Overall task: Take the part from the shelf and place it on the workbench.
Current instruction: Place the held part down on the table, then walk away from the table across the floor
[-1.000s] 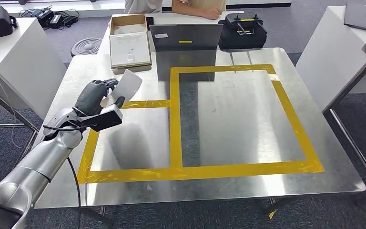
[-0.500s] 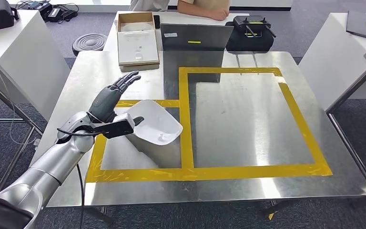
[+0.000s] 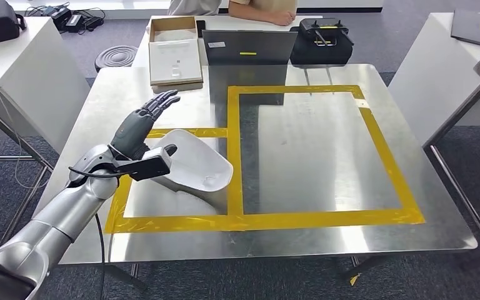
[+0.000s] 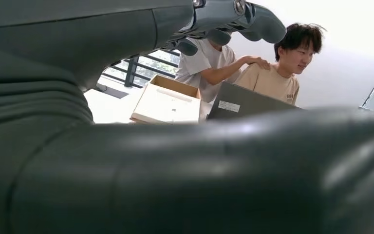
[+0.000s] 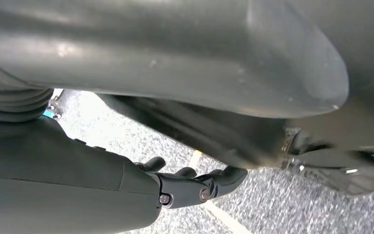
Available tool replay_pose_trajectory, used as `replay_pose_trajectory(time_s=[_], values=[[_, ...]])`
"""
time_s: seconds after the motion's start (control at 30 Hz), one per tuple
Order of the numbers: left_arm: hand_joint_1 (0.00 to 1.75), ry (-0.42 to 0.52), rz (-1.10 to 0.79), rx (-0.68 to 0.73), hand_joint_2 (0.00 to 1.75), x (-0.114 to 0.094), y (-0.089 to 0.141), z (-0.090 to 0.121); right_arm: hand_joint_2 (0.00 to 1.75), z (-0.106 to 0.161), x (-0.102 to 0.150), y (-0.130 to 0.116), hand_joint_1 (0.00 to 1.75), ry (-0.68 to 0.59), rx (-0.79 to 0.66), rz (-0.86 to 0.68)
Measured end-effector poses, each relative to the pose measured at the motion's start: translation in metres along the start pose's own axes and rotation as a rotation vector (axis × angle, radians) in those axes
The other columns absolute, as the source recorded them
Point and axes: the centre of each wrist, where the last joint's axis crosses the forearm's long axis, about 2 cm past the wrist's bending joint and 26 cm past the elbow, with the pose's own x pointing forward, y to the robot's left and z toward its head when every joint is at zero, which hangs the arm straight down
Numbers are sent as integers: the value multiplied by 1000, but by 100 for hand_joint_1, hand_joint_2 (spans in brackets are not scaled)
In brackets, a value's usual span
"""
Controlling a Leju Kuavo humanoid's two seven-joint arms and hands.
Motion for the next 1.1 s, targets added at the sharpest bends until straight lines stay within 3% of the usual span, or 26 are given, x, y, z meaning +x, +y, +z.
replay_pose_trajectory(time_s=[0.13,0.4,0.67,0.93,1.1], values=[[0,5,-27,1,0,-4,3,10,0,0,3,-1,0,2,-5,12],[0,87,-62,-21,0,-15,-11,65,0,0,1,2,0,19,-9,48],[0,76,-78,-34,0,-5,-11,72,0,0,0,3,0,-10,12,44],[0,68,-126,-87,0,-1,-49,104,0,0,-2,7,0,-19,9,-8],[0,80,-164,-132,0,2,-60,113,0,0,0,9,0,5,16,-20]])
